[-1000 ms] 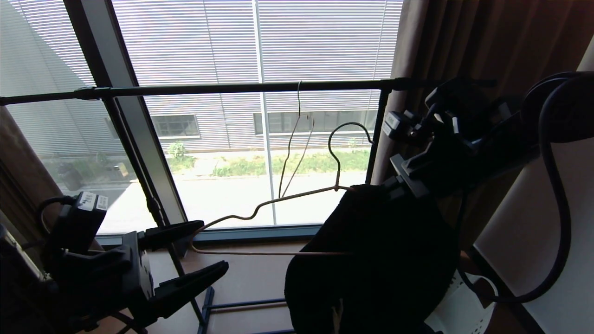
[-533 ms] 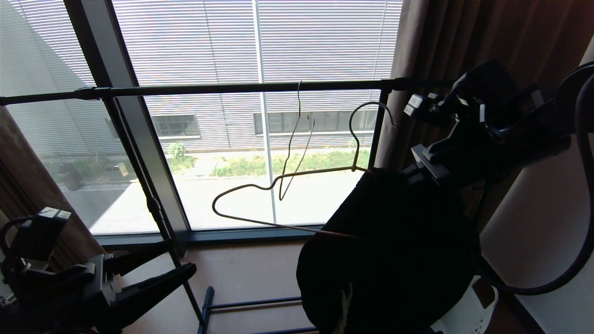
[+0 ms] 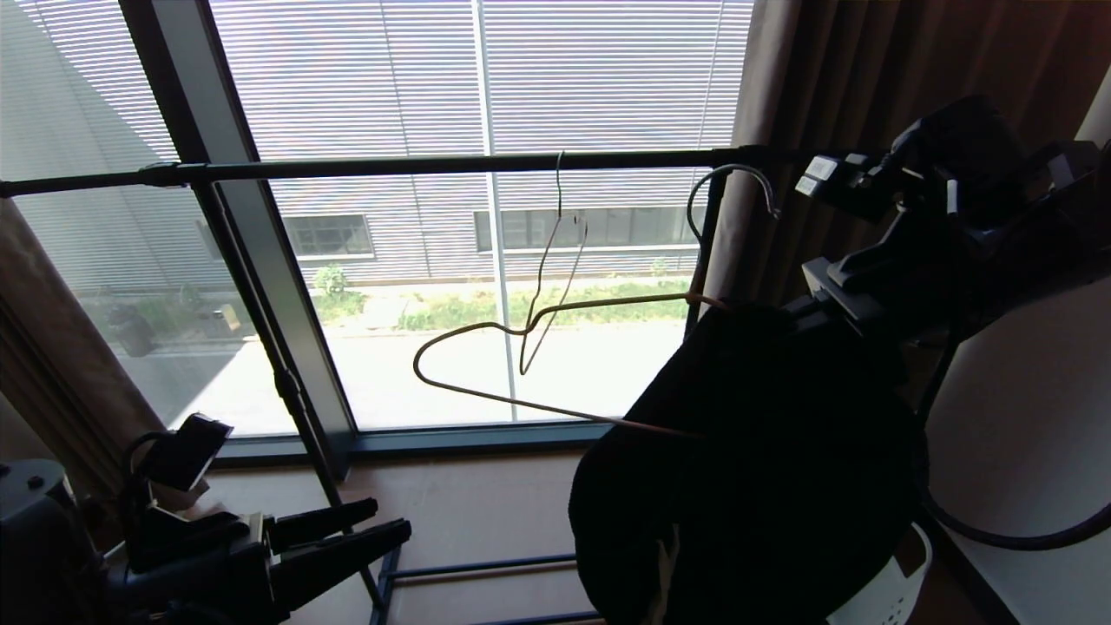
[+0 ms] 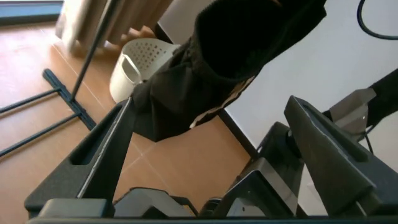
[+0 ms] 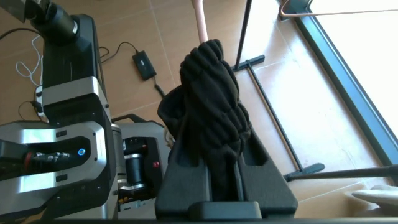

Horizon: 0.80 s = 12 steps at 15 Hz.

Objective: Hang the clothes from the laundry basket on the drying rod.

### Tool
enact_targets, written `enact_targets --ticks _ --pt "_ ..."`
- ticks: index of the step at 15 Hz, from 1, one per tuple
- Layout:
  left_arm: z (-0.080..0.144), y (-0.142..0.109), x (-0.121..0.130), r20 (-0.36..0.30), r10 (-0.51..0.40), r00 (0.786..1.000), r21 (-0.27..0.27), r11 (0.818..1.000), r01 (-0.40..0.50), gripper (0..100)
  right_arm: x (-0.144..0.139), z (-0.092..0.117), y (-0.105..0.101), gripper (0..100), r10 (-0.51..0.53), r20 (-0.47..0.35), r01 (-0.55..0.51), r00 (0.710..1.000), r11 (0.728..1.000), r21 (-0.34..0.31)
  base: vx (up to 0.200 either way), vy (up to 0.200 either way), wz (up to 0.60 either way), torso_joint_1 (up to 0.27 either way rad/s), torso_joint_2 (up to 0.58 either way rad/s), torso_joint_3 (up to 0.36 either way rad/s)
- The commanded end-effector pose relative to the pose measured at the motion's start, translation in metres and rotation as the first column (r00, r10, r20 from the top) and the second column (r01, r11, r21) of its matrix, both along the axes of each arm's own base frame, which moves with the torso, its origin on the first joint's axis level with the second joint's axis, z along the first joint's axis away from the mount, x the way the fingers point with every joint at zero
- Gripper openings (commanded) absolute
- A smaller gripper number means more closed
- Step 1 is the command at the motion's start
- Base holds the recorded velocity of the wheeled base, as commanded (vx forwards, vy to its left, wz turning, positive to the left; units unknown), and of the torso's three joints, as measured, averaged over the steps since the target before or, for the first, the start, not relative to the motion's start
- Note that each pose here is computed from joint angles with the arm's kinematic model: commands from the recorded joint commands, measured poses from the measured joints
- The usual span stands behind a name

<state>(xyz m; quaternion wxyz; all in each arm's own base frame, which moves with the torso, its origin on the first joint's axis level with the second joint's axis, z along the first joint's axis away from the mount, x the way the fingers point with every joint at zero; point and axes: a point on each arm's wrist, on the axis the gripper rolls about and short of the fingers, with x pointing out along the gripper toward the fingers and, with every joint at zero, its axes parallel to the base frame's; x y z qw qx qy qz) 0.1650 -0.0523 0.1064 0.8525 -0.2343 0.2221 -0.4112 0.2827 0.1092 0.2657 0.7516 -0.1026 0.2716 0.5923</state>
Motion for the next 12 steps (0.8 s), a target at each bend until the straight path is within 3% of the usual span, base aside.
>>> enact_targets --ticks 1,6,9,12 --pt "-0.012 -0.018 0.016 -0.065 -0.072 0.995 0.008 0.997 0.072 100 -0.002 0.003 -0.001 0 -0.001 0.010 0.001 1.000 1.000 0.004 0.000 0.000 0.00 0.000 0.00 0.000" --pt "-0.023 -0.046 0.054 -0.088 -0.132 0.987 0.009 0.991 0.134 100 -0.009 0.008 -0.001 0 0.026 0.015 -0.027 1.000 0.999 0.032 0.000 0.000 0.00 0.000 0.00 0.000" --pt "-0.026 -0.065 0.072 -0.112 -0.167 0.980 -0.024 0.986 0.165 100 -0.010 0.007 0.003 0 0.039 0.012 -0.039 0.999 0.999 0.034 0.000 0.000 0.00 0.000 0.00 0.000" --pt "-0.031 -0.079 0.084 -0.108 -0.193 0.975 -0.027 0.981 0.191 100 -0.010 0.005 0.004 0 0.076 0.019 -0.077 0.997 0.994 0.082 0.000 0.000 0.00 0.000 0.00 0.000"
